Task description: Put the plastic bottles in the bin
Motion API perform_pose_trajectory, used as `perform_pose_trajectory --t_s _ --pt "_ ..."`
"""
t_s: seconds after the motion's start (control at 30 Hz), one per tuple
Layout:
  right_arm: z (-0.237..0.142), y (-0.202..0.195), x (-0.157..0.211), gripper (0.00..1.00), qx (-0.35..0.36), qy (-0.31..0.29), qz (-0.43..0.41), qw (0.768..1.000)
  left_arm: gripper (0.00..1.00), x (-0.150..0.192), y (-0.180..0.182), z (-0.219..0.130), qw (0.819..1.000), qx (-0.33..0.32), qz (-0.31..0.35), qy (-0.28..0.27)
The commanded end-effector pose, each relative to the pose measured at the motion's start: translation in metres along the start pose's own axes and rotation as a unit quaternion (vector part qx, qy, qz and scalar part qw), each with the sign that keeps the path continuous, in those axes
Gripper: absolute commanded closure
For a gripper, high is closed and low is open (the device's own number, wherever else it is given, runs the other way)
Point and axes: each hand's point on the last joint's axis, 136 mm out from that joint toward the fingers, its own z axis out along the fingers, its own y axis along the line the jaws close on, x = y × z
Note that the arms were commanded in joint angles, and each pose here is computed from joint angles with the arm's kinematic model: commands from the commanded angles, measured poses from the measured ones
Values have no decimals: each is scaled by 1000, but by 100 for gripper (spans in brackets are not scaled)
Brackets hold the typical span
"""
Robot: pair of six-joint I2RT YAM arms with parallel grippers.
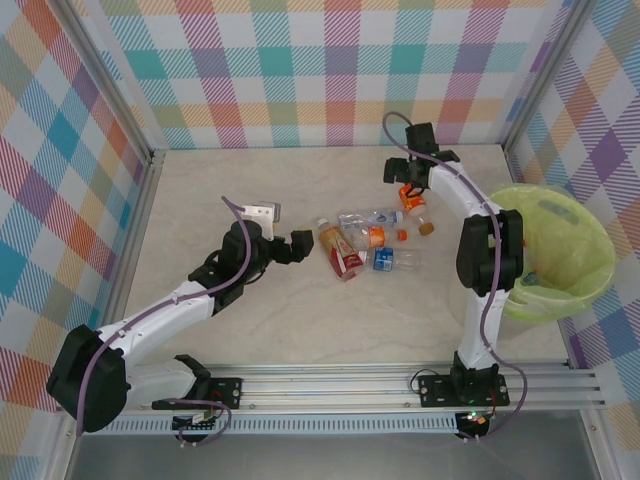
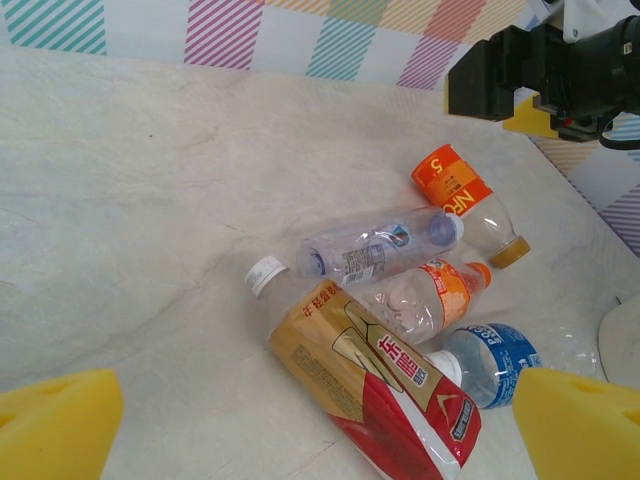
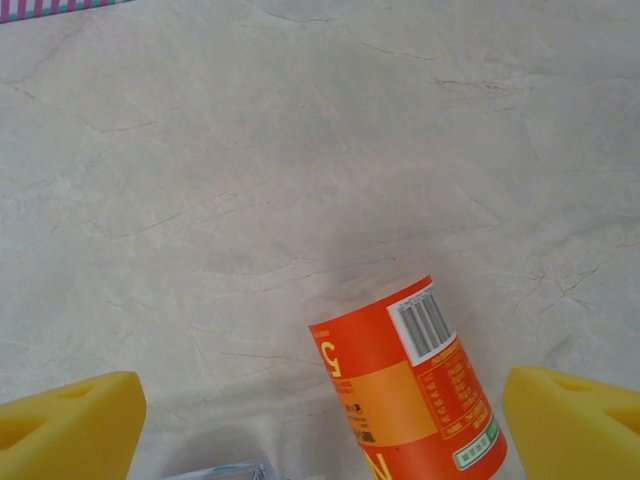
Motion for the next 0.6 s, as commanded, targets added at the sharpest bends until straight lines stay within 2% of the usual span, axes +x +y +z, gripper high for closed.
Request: perform_pose_trajectory --t_s 0.0,0.13,0.23,0.47,0.57 --pt "-15 18 -10 7 -16 -16 -40 999 0 -2 2 3 1000 -1 -13 -4" --pt "-60 45 -26 7 -42 -63 -65 995 0 -1 1 4 1000 2 -17 -3" --pt "-82 56 -17 6 -45 -75 -62 994 0 0 2 3 1000 2 -19 -2" --pt "-145 28 30 6 -22 -87 18 996 0 0 2 -1 1000 2 -20 -3" --pt "-168 4 68 5 -7 -66 42 997 0 2 3 -1 1000 1 -22 -4"
